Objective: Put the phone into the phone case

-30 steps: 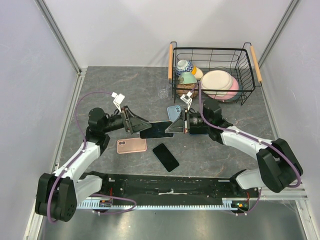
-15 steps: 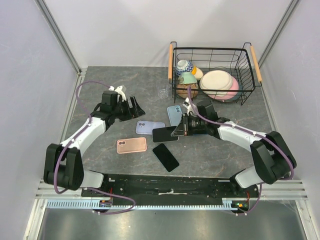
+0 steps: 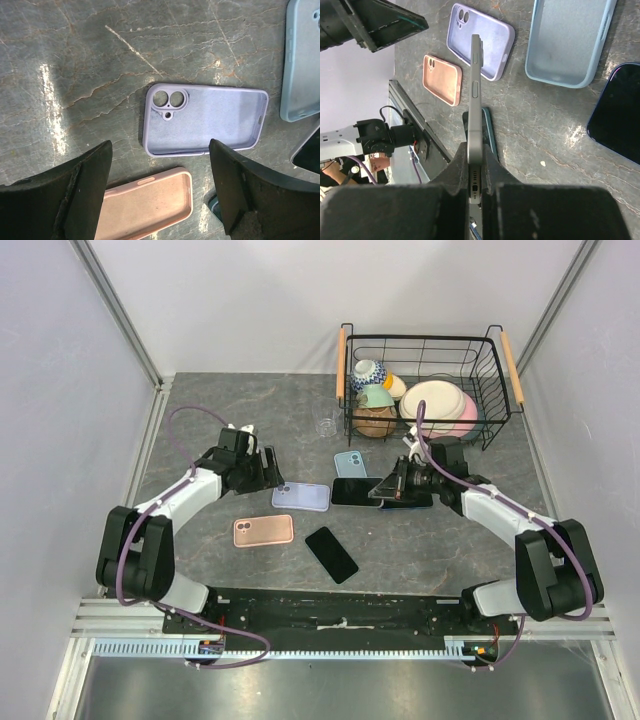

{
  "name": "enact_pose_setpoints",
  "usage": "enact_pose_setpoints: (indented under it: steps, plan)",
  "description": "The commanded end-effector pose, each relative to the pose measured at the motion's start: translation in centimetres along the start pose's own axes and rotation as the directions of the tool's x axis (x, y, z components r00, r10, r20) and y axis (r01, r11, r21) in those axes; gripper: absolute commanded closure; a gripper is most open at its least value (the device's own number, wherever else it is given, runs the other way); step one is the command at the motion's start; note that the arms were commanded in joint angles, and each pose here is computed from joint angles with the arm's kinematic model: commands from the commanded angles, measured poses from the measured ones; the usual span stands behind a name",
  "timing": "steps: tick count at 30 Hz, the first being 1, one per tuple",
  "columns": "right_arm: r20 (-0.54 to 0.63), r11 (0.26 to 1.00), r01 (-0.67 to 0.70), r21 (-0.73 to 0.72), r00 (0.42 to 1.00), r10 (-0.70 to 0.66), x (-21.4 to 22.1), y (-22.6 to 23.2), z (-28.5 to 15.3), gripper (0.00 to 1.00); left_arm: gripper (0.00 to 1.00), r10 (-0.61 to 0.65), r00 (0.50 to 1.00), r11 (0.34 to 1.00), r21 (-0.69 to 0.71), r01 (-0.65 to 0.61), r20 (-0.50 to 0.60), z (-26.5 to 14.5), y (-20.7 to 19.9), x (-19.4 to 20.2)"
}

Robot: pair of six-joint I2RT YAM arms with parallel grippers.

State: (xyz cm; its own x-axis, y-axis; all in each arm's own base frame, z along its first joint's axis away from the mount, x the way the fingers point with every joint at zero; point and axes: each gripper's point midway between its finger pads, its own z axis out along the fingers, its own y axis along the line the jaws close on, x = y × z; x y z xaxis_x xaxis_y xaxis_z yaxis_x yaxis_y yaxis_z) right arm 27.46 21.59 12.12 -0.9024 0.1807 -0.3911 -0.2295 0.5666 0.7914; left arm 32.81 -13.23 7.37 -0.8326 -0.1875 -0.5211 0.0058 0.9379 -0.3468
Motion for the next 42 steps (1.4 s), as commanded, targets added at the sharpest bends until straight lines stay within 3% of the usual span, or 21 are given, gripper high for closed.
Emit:
enact_pose_setpoints:
  steps: [1,10,14,19,26,42]
  plan:
    - [0.022,0.995,0.055,-0.084,0.998,-0.053,-0.8,2.4,-0.6,1.0,0.16,0.039,0.999,0.998,0.041,-0.04,0.027,0.2,-1.0,-1.3]
    - [0.007,0.984,0.046,-0.174,0.999,-0.046,-1.7,4.3,1.8,1.0,0.18,0.025,0.996,0.995,0.095,-0.034,0.089,-1.3,-2.2,-2.3]
    - [-0.037,0.983,0.059,-0.173,0.997,-0.067,-1.4,5.5,5.0,1.0,0.18,0.02,0.989,0.995,0.094,-0.034,0.144,-2.8,-2.4,-3.0]
    - [-0.007,0.972,0.082,-0.222,0.996,-0.085,-3.5,7.9,8.1,1.0,0.19,0.004,0.969,0.991,0.129,-0.037,0.247,-6.0,-3.3,-4.5]
    - [-0.045,0.971,0.038,-0.235,0.998,-0.05,-4.0,8.1,11.5,1.0,0.18,0.005,0.938,0.989,0.138,-0.056,0.347,-8.6,-3.5,-5.3]
    - [-0.092,0.983,-0.081,-0.166,0.994,0.066,-2.3,5.2,13.7,1.0,0.17,0.002,0.985,0.997,0.08,-0.016,0.172,-3.1,-2.1,-3.4]
